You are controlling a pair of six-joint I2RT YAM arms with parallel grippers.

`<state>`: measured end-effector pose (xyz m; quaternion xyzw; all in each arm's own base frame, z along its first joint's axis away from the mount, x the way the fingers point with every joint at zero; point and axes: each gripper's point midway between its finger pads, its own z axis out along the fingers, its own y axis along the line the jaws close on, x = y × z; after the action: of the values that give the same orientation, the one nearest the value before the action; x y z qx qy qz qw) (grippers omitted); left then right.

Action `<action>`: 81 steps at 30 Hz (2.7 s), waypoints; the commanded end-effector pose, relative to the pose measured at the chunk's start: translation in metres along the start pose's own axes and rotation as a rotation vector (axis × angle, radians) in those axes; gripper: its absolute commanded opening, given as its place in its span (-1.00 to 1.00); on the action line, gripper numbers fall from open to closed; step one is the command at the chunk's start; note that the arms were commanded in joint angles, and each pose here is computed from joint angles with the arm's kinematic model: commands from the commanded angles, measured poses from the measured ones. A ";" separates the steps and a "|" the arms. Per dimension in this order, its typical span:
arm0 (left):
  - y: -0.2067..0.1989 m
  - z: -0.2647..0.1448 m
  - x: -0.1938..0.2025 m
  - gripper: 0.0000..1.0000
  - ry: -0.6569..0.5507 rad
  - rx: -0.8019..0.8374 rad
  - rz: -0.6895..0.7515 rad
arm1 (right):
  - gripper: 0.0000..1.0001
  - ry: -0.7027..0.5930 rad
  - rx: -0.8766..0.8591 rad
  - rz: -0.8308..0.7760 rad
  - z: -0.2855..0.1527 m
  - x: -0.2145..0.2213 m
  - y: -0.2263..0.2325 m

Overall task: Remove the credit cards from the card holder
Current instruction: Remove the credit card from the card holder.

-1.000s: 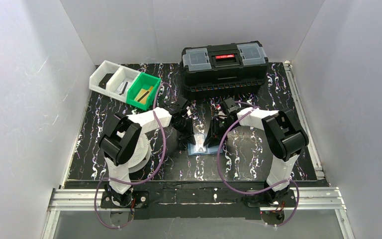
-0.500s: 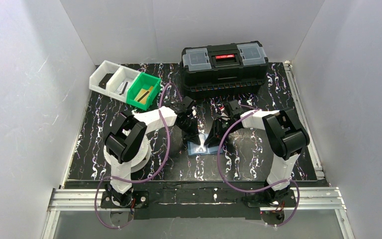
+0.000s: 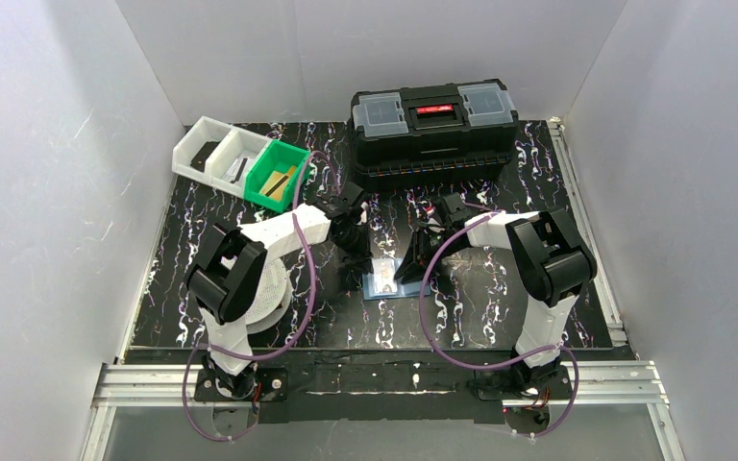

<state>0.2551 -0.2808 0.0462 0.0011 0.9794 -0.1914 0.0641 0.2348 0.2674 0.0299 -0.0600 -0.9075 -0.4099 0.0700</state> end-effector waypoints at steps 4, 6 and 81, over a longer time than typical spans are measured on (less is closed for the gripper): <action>0.005 -0.001 0.004 -0.73 0.006 -0.018 0.021 | -0.25 -0.016 0.034 0.006 0.004 -0.005 -0.011; 0.003 0.002 0.003 -0.77 0.010 -0.012 0.023 | -0.25 -0.015 0.036 0.006 0.004 -0.005 -0.012; 0.023 0.043 0.026 -1.00 0.142 -0.177 -0.005 | -0.68 -0.108 -0.244 0.062 -0.021 -0.005 -0.012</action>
<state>0.2566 -0.3037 0.0275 0.0050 0.9843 -0.1740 0.0279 0.2417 0.2436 0.0298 -0.1143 -0.8588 -0.4987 0.0253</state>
